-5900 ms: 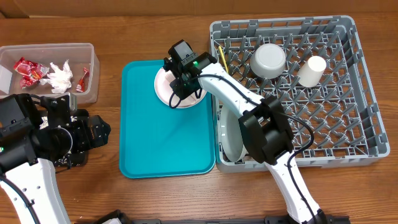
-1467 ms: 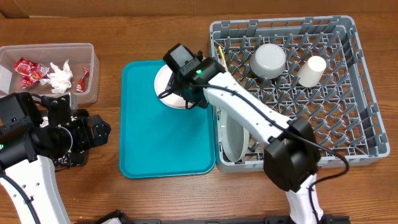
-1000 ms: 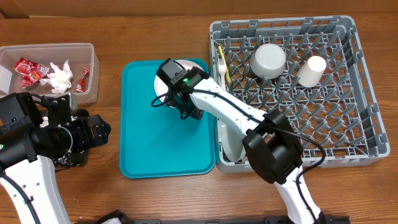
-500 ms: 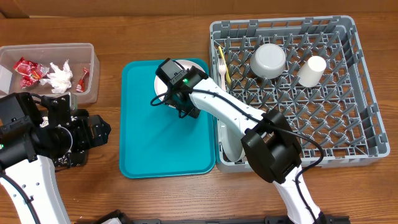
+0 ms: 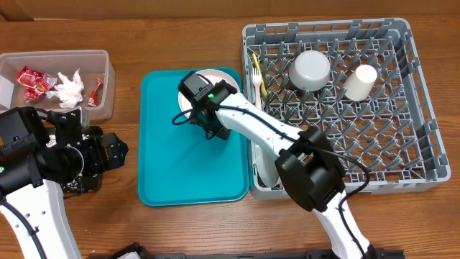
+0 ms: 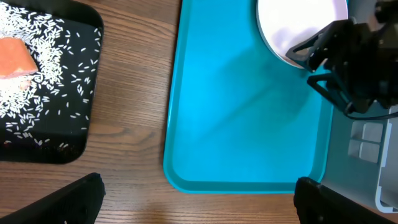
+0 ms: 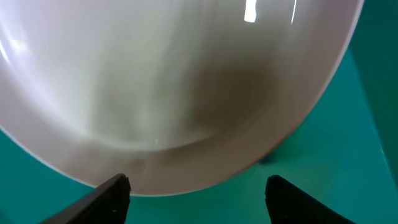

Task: Sort waste into correct bins and load items into the dishwasher rack
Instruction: 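Lower the right gripper onto the white plate's rim and grasp it, then lift the white plate and carry it right into the dish rack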

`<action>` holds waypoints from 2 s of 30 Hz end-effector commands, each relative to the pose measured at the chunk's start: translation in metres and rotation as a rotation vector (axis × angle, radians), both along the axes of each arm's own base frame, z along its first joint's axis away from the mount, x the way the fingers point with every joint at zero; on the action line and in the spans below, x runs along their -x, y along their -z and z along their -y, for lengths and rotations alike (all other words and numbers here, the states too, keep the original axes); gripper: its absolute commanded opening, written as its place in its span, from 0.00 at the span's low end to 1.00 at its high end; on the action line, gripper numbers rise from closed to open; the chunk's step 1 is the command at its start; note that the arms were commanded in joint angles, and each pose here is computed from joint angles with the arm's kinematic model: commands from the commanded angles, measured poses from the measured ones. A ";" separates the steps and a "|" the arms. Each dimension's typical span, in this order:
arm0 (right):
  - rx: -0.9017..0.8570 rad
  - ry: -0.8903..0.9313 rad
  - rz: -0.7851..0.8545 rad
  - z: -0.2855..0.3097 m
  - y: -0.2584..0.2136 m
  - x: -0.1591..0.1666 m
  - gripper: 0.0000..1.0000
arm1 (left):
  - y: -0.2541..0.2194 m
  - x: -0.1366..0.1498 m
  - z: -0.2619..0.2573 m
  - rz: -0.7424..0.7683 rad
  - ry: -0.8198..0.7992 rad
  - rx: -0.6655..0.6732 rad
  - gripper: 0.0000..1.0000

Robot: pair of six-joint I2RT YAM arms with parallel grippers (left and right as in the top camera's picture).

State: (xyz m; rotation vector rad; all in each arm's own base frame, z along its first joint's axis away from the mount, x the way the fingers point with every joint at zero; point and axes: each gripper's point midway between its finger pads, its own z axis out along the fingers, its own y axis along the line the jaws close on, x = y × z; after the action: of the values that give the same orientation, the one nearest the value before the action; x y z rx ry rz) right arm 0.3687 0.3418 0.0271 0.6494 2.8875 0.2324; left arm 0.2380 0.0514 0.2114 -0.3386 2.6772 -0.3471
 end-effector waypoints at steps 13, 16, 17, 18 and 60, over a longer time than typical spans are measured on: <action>0.008 0.002 -0.030 -0.004 0.026 0.003 0.44 | 0.002 -0.001 0.001 -0.001 0.007 0.009 1.00; -0.007 -0.030 -0.049 -0.008 0.026 0.007 0.32 | 0.002 -0.001 0.001 0.000 0.007 0.009 1.00; -0.006 -0.035 -0.054 -0.007 0.026 0.008 0.29 | 0.002 -0.001 0.001 0.000 0.007 0.009 1.00; -0.003 -0.043 -0.060 -0.007 0.026 0.009 0.25 | 0.002 -0.001 0.001 0.000 0.007 0.008 1.00; 0.207 -0.110 0.596 0.202 -0.376 0.002 0.04 | 0.002 -0.001 0.001 0.000 0.007 0.009 1.00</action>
State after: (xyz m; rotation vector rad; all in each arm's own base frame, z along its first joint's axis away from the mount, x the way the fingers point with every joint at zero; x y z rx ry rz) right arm 0.3808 0.1552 0.3795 0.3946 2.3756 0.1324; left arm 0.2380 0.0514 0.2114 -0.3385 2.6771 -0.3476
